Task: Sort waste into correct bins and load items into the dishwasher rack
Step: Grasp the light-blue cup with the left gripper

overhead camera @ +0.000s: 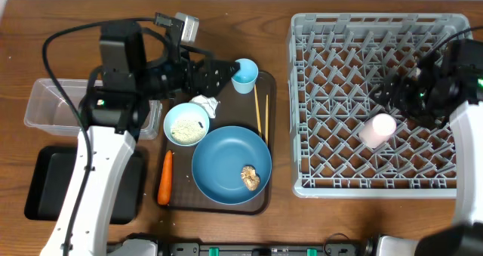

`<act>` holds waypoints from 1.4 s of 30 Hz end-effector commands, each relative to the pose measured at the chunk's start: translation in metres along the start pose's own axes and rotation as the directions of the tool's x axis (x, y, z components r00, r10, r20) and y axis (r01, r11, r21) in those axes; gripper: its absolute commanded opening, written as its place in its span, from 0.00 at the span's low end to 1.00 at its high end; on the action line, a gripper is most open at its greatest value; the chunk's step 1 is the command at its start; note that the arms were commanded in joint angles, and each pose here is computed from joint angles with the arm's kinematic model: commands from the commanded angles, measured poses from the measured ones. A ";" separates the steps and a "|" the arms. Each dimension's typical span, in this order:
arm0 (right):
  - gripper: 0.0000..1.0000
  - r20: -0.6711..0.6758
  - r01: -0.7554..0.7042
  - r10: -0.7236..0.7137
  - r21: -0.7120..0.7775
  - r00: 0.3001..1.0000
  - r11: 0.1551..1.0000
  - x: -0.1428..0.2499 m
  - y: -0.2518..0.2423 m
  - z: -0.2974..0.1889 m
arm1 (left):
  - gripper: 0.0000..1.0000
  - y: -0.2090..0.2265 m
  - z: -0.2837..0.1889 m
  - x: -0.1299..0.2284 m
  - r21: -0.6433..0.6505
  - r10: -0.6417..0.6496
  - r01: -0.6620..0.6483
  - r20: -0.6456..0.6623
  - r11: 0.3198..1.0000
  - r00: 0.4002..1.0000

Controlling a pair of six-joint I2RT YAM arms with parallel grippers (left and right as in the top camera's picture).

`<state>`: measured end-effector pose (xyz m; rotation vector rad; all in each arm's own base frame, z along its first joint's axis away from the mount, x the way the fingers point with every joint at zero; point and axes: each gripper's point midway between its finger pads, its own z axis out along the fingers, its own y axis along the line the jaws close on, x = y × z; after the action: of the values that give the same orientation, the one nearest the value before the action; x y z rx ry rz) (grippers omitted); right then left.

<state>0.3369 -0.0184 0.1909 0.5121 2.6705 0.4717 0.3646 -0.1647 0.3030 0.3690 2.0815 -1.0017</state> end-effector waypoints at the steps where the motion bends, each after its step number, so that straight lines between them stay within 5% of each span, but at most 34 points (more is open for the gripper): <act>1: 0.83 0.111 0.155 -0.138 -0.158 0.984 0.975 -0.004 0.050 -0.034 | 0.98 0.073 0.016 0.001 -0.353 0.009 -0.010 -0.003 0.936 1.000; 3: 0.84 0.151 0.188 -0.164 -0.168 0.975 0.968 -0.005 0.059 -0.043 | 1.00 0.090 0.038 0.012 -0.370 0.020 -0.037 -0.050 0.928 0.999; 8: 0.85 0.162 0.228 -0.200 -0.182 0.966 0.956 0.003 0.072 -0.049 | 0.80 0.136 0.090 0.048 -0.385 -0.038 -0.017 -0.135 0.923 0.990; 18: 0.85 0.122 0.224 -0.204 -0.181 0.971 0.958 0.012 0.073 -0.045 | 0.75 0.180 0.134 0.107 -0.399 -0.163 0.059 -0.231 0.915 0.959; 25: 0.85 0.127 0.223 -0.204 -0.164 0.971 0.961 0.010 0.070 -0.045 | 0.45 0.189 0.132 0.121 -0.443 -0.195 0.061 -0.264 0.894 0.945; 42: 0.84 0.109 0.215 -0.199 -0.162 0.974 0.963 0.014 0.068 -0.044 | 0.38 0.173 0.149 0.122 -0.462 -0.160 0.026 -0.252 0.886 0.954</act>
<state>0.3252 0.0346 0.2493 0.2177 2.5291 0.6015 0.4556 -0.1728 0.0661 0.1915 2.5253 -0.5574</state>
